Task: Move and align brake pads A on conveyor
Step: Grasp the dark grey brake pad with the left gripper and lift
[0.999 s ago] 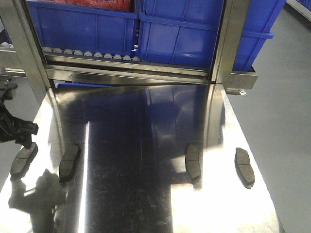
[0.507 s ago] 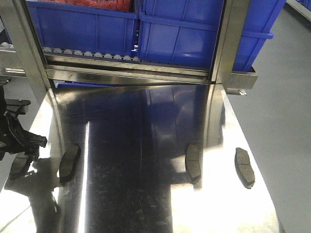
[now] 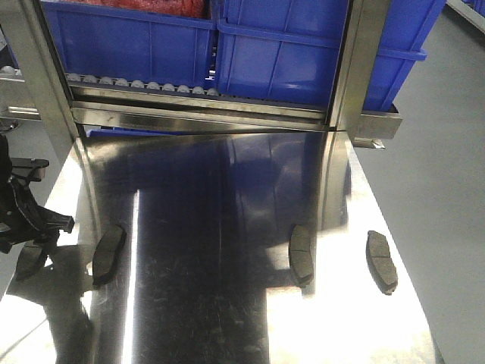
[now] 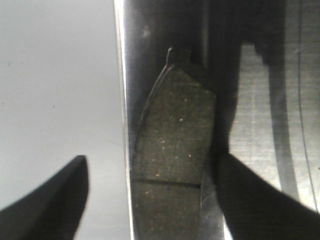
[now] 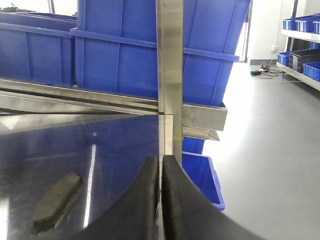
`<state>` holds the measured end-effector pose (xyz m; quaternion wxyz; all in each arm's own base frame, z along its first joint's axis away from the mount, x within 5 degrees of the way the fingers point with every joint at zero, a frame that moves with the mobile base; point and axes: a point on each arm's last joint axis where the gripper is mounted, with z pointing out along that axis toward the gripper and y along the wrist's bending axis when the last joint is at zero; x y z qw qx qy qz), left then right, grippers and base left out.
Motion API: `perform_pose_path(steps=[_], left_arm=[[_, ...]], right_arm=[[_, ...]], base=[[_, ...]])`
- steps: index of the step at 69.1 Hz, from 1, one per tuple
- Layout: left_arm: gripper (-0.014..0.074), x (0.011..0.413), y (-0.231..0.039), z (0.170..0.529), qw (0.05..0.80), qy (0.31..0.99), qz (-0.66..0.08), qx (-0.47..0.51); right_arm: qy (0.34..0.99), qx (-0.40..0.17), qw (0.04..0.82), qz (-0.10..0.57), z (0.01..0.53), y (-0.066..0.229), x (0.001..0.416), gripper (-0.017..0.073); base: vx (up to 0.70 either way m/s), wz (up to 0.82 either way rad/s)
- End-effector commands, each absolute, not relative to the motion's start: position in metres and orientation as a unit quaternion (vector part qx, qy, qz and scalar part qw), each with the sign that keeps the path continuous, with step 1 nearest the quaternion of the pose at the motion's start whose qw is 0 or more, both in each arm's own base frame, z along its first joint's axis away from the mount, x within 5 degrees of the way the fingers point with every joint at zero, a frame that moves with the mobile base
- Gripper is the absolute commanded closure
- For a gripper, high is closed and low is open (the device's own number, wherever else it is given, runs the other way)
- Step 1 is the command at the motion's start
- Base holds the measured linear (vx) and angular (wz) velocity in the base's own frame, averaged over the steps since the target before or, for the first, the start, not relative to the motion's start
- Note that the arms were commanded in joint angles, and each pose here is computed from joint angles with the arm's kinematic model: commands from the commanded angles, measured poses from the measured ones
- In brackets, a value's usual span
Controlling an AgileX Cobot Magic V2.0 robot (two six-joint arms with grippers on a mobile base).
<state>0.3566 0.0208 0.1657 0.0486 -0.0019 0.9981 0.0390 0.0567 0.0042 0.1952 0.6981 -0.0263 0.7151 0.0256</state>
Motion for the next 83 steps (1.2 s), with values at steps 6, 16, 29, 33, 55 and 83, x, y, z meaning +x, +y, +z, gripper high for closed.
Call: perform_pose_path(steps=[6,16,29,33,55,83], left_arm=[[0.0309,0.36,0.021,0.188,0.087,0.995,0.042,0.001],[0.0454,0.36,0.021,0.188,0.087,0.995,0.042,0.001],[0.0552,0.36,0.021,0.188,0.088,0.995,0.042,0.001],[0.056,0.36,0.021,0.189,0.089,0.995,0.042,0.001],[0.0555,0.357,0.021,0.222,0.157,0.987,0.043,0.0],[0.0552,0.335,0.013,0.292,0.277,0.96,0.021,0.035]], right_arm=[[0.691,-0.027,0.722,0.021,0.197,0.004,0.056,0.0562],[0.691,-0.027,0.722,0.021,0.197,0.004,0.056,0.0562],[0.691,-0.027,0.722,0.021,0.197,0.004,0.056,0.0562],[0.691,-0.027,0.722,0.021,0.197,0.004,0.056,0.0562],[0.691,-0.027,0.722,0.021,0.197,0.004,0.056,0.0562],[0.691,-0.027,0.722,0.021,0.197,0.004,0.056,0.0562]], base=[[0.0,0.0],[0.0,0.0],[0.0,0.0],[0.0,0.0],[0.0,0.0],[0.0,0.0]])
